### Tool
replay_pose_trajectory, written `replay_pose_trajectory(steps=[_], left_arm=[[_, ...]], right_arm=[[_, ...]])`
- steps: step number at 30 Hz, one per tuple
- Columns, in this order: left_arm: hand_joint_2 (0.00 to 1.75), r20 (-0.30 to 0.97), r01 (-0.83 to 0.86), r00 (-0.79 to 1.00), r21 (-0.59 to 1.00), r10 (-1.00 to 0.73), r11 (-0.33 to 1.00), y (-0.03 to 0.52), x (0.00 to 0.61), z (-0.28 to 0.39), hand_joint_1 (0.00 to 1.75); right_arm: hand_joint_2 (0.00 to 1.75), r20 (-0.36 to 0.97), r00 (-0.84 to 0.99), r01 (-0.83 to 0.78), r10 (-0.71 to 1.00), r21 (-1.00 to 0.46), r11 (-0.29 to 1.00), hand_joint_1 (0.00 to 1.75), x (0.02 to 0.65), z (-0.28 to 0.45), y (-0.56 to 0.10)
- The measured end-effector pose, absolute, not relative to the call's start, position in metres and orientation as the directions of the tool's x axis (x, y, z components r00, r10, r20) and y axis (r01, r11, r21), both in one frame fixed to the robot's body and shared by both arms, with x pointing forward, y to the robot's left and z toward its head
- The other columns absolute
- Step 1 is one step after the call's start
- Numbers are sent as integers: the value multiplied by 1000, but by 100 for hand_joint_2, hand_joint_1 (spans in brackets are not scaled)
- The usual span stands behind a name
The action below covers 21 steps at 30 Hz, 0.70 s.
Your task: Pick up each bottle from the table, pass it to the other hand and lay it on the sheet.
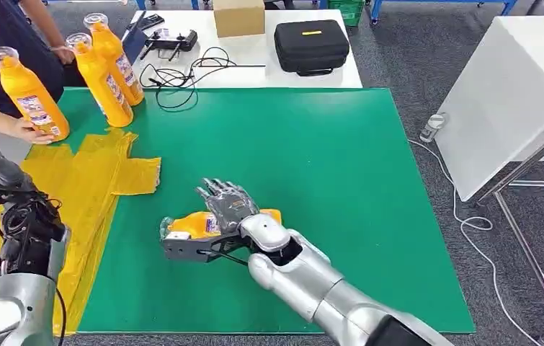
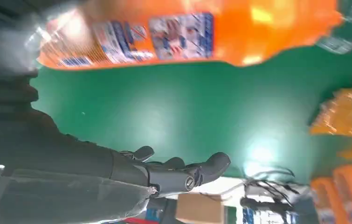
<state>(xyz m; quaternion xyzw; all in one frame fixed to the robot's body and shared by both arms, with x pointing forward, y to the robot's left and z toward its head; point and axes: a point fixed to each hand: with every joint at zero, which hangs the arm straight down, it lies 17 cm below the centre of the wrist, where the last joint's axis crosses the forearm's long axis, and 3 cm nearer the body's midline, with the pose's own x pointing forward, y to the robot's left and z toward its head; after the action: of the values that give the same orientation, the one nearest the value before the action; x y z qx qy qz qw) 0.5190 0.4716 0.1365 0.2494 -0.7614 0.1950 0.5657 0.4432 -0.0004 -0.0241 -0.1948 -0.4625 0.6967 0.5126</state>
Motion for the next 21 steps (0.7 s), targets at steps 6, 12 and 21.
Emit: replay_pose_trajectory(steps=[6, 12, 21], left_arm=[[0, 959, -594, -240, -21, -152, 805, 467, 524, 140, 0], [0, 959, -590, -243, -23, -149, 807, 464, 527, 142, 0], [0, 958, -580, -249, -31, -141, 814, 461, 530, 145, 0]], right_arm=[[175, 167, -366, -561, 916, -825, -74, 0, 437, -49, -28], [175, 149, -353, -574, 924, -814, -87, 0, 433, -60, -42], [175, 134, -331, -603, 934, -791, -101, 0, 421, -79, -58]])
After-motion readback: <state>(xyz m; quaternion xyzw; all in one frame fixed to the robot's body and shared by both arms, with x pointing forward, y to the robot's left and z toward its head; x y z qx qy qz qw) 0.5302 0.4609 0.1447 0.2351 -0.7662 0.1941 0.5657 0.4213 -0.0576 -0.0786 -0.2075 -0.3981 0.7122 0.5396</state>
